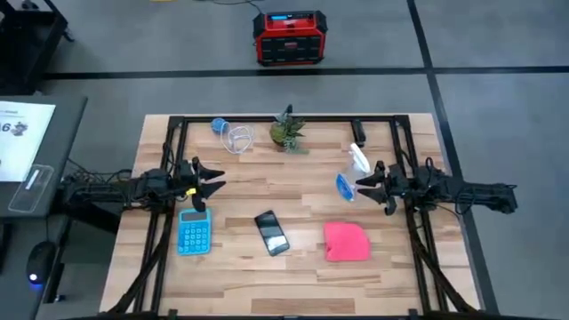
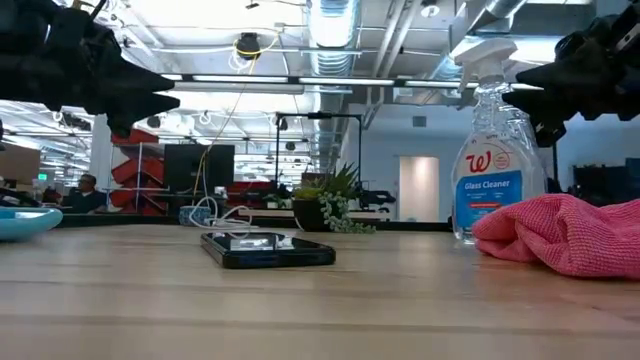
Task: Apply microfiber cloth
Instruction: Return to Home Position
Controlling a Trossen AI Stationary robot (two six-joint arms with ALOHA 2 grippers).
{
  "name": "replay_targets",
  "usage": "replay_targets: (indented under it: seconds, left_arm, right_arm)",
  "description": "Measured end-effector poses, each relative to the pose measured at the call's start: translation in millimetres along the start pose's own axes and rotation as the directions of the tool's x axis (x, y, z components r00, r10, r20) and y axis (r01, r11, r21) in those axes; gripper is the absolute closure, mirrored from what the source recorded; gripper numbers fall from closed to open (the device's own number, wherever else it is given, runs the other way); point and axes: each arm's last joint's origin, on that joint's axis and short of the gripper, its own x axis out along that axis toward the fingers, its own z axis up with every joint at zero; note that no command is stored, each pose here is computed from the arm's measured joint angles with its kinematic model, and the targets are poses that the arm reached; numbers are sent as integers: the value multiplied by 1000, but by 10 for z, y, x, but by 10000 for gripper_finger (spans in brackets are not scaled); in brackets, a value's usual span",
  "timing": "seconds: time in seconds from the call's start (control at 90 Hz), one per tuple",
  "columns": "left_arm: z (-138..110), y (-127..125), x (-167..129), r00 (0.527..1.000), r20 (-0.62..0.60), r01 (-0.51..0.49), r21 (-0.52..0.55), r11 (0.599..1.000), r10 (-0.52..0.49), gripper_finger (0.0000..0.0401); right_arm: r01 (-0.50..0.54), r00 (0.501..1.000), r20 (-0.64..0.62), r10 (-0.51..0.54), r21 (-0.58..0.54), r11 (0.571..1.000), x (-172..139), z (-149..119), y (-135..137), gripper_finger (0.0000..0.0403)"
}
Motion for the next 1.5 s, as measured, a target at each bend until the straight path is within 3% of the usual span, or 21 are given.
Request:
replay_targets:
  seconds: [1.5]
  left_arm:
    - [29,-1,-23,999,35,8,-8,1000,-8,239]
  right_arm:
    - [-3,1000,5,3,-1,1000,0,5,2,264]
